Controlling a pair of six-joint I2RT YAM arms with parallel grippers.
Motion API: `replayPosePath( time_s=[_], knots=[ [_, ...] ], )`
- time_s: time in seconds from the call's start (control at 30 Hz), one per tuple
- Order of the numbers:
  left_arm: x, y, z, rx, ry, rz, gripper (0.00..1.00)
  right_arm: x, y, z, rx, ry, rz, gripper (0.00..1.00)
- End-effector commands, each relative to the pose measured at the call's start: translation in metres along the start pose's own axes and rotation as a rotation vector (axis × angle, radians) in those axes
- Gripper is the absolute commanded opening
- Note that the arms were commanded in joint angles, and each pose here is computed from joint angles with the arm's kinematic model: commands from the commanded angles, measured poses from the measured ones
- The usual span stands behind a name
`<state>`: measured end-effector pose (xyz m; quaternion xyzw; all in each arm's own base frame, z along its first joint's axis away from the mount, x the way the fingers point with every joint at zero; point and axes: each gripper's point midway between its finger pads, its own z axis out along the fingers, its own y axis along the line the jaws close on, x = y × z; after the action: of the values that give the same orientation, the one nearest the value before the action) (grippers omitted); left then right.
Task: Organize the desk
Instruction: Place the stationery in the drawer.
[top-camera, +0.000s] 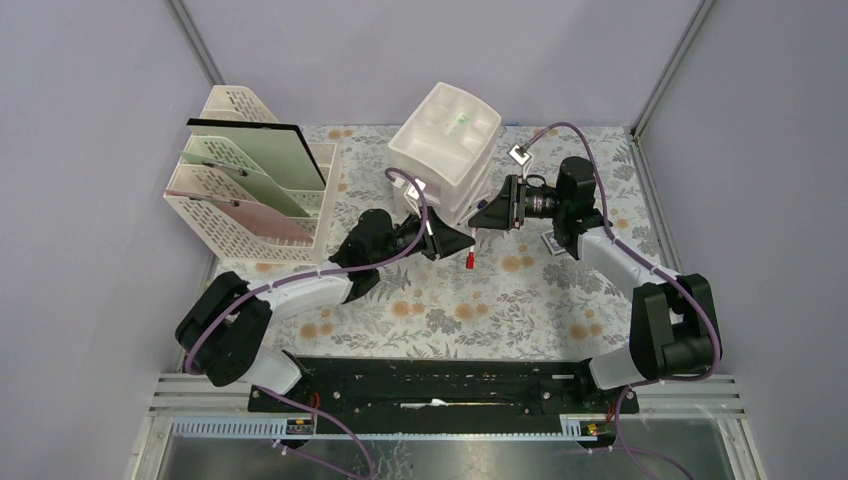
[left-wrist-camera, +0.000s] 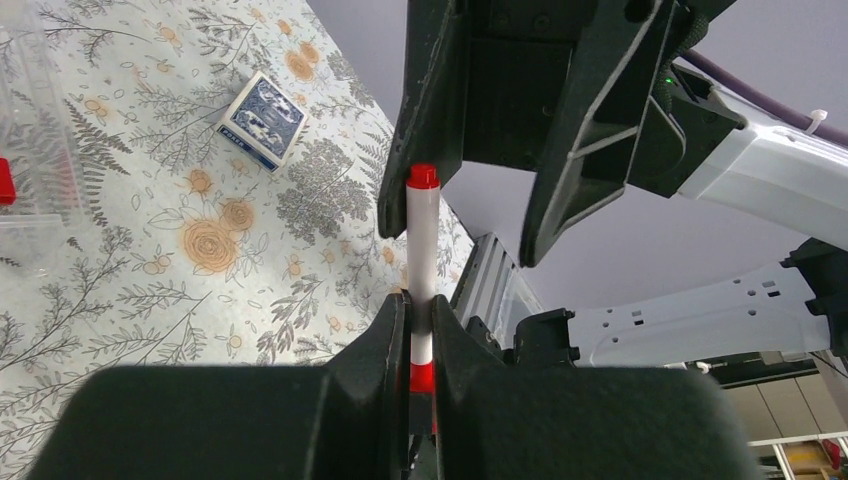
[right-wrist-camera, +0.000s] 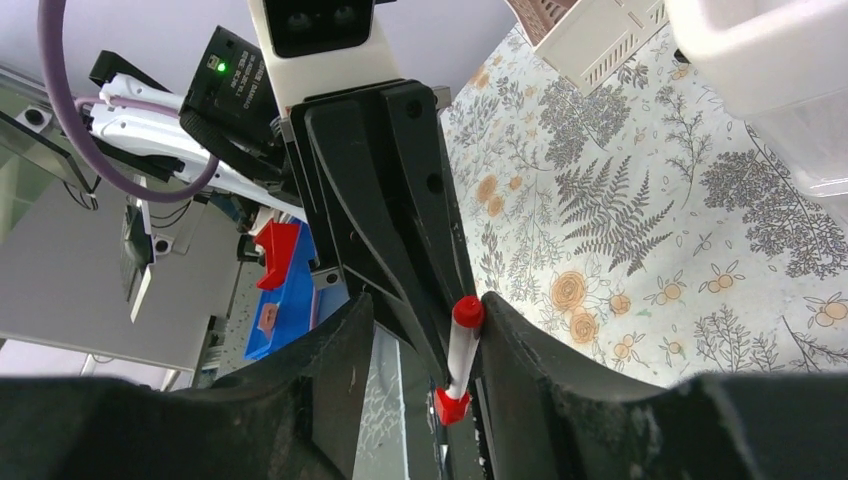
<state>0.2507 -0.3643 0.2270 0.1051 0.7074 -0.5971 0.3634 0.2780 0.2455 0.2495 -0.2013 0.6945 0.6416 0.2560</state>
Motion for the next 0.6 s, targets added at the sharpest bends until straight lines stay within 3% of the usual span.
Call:
replayPosePath(
  time_s=[0.0,0.1,0.27,0.57],
  knots=[
    [-0.027,-0.026,0.009,0.076,-0.085,0.031,0.0,-0.007,0.01,0.007,-0.025,-0.001,-0.06,0.47],
    [-0.027,-0.026,0.009,0.073,-0.088,0.028,0.0,-0.006,0.008,0.008,-0.022,0.005,-0.062,0.36],
    [-0.028,-0.025,0.009,0.067,-0.089,0.027,0.01,-0.005,0.005,0.008,-0.015,0.017,-0.071,0.03],
    [-0.034,-0.018,-0.006,-0.044,-0.103,0.076,0.56,-0.008,-0.003,0.003,0.011,0.028,-0.095,0.0]
  ],
)
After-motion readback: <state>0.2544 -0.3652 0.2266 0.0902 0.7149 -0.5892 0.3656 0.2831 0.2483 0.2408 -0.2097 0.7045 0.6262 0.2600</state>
